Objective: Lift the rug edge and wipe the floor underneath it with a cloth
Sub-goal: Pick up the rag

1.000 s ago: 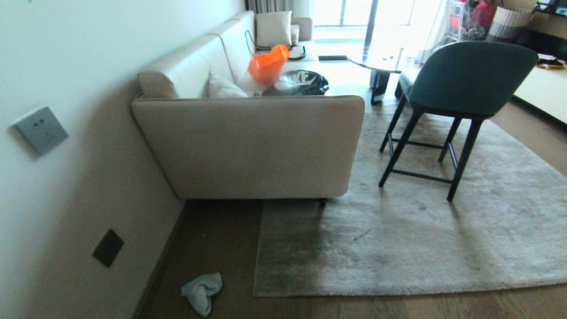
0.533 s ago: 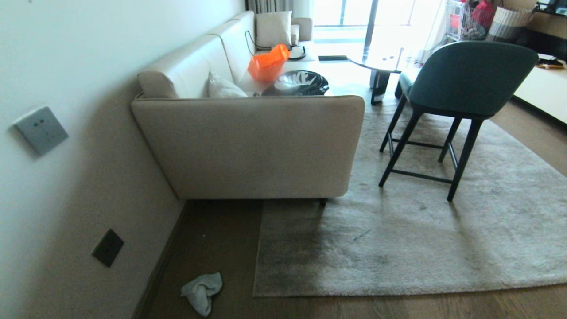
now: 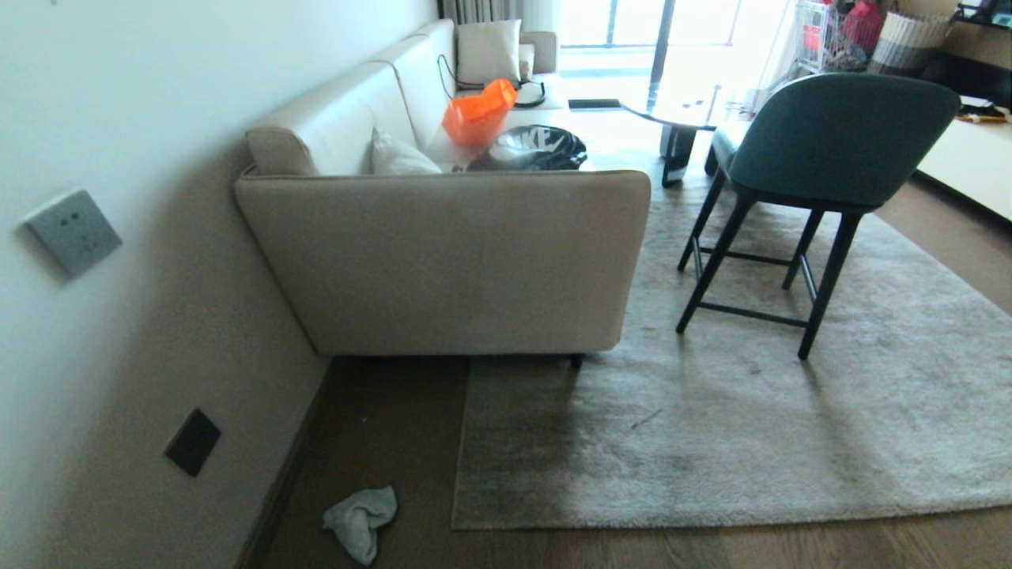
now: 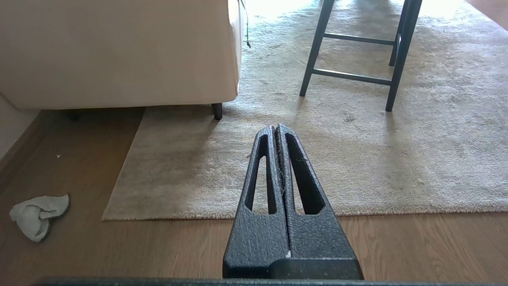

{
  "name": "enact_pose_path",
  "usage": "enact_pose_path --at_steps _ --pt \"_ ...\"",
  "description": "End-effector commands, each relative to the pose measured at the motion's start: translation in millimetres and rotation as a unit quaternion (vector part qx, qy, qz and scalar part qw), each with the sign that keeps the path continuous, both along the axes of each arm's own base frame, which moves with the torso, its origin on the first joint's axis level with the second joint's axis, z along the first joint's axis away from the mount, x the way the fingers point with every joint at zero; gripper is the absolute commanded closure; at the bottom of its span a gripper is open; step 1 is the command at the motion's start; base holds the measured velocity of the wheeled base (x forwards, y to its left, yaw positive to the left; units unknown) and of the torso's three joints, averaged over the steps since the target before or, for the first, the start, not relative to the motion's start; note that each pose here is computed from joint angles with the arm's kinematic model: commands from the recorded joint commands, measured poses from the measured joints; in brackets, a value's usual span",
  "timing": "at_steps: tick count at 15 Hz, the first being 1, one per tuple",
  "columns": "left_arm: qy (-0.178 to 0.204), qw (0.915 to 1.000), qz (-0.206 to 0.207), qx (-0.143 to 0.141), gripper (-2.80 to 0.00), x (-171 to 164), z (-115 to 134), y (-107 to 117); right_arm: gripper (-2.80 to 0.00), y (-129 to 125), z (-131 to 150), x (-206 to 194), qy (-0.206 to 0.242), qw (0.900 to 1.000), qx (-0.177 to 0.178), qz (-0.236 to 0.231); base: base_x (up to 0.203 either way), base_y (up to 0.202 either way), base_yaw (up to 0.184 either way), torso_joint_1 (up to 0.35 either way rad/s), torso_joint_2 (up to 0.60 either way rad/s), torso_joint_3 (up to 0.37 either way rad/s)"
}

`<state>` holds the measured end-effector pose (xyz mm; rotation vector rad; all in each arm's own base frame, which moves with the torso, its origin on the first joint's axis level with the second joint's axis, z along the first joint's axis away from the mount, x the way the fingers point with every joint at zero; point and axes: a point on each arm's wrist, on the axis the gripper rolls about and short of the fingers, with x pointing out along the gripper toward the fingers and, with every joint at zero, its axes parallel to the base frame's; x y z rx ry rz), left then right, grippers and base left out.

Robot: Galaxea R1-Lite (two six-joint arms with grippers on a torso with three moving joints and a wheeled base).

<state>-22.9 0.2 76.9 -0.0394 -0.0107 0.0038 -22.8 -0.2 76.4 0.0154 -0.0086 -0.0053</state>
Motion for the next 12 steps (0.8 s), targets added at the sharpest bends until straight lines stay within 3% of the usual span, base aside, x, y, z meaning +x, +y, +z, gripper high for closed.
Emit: enact_pose_path --at_steps 1,12 --pt "0.000 1.0000 0.000 0.000 0.00 0.0 0.0 0.0 0.00 0.0 0.1 0.0 0.000 1.000 0.000 0.000 0.000 0.000 0.000 0.000 0.00 0.000" --pt "0.000 1.0000 0.001 0.000 0.00 0.0 0.0 0.0 0.00 0.0 0.1 0.0 0.000 1.000 0.000 0.000 0.000 0.000 0.000 0.000 0.00 -0.008"
